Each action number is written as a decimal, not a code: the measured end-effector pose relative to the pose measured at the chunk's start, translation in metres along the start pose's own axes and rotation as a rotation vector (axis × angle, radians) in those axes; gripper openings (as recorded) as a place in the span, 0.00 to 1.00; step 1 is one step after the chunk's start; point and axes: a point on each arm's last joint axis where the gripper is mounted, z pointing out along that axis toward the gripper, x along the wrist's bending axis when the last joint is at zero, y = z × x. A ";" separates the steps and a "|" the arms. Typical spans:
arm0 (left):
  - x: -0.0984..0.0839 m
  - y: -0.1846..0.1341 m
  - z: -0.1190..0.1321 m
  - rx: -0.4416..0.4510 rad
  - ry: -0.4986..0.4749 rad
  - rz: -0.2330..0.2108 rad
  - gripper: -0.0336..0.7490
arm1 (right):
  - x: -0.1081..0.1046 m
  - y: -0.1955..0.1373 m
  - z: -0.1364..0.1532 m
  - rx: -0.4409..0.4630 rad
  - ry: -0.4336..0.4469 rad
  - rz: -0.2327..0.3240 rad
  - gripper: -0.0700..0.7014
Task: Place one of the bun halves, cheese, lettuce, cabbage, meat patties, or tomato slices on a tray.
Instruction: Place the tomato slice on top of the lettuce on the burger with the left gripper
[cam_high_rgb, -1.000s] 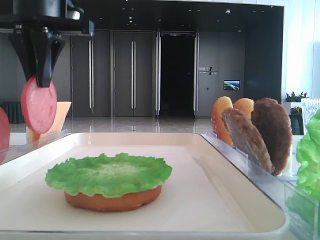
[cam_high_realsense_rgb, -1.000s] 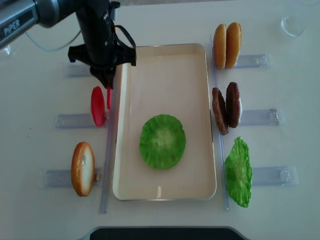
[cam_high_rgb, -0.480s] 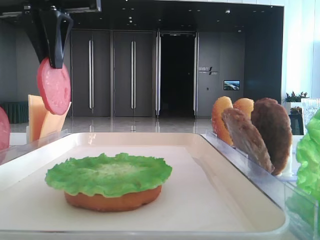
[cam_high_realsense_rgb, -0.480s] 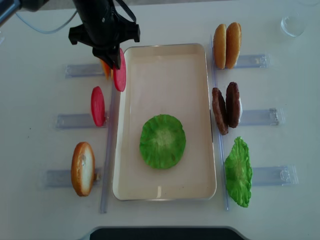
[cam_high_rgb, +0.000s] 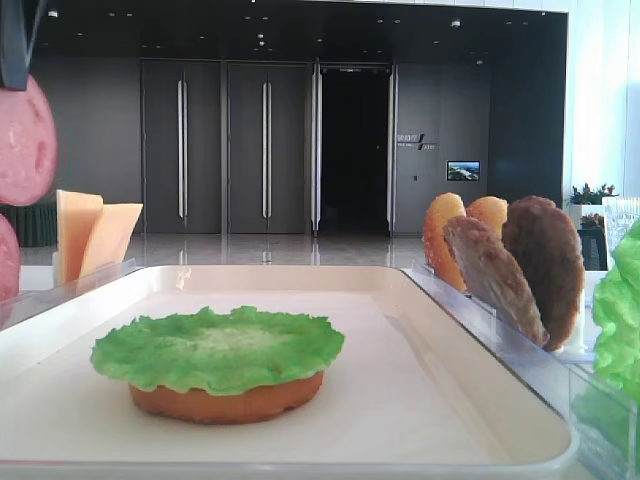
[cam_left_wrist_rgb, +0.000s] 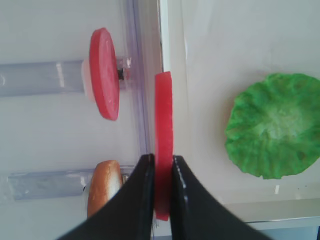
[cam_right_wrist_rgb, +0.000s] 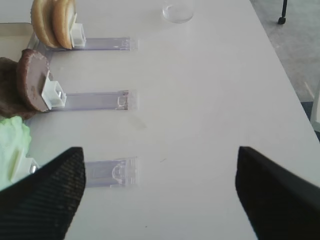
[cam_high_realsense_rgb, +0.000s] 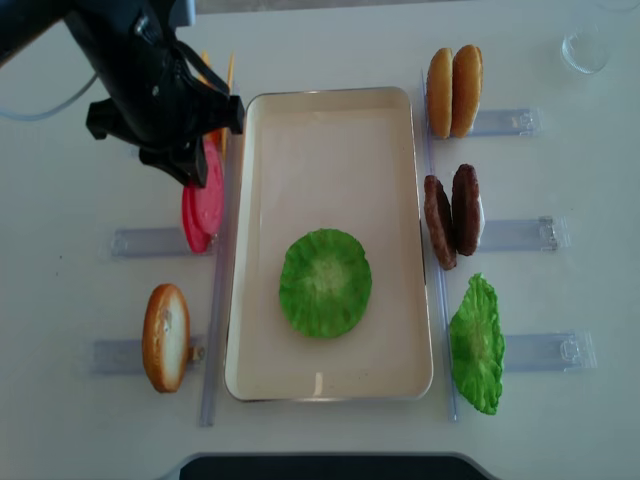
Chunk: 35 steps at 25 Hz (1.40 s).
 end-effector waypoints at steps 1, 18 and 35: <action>0.002 -0.005 -0.002 0.000 0.002 -0.004 0.10 | 0.000 0.000 0.000 0.000 0.000 0.000 0.84; -0.013 -0.021 0.014 0.076 -0.200 0.047 0.10 | 0.000 0.000 0.000 0.000 0.000 0.000 0.84; -0.062 -0.008 0.070 0.192 -0.614 0.165 0.10 | 0.000 0.000 0.000 0.000 0.000 0.000 0.84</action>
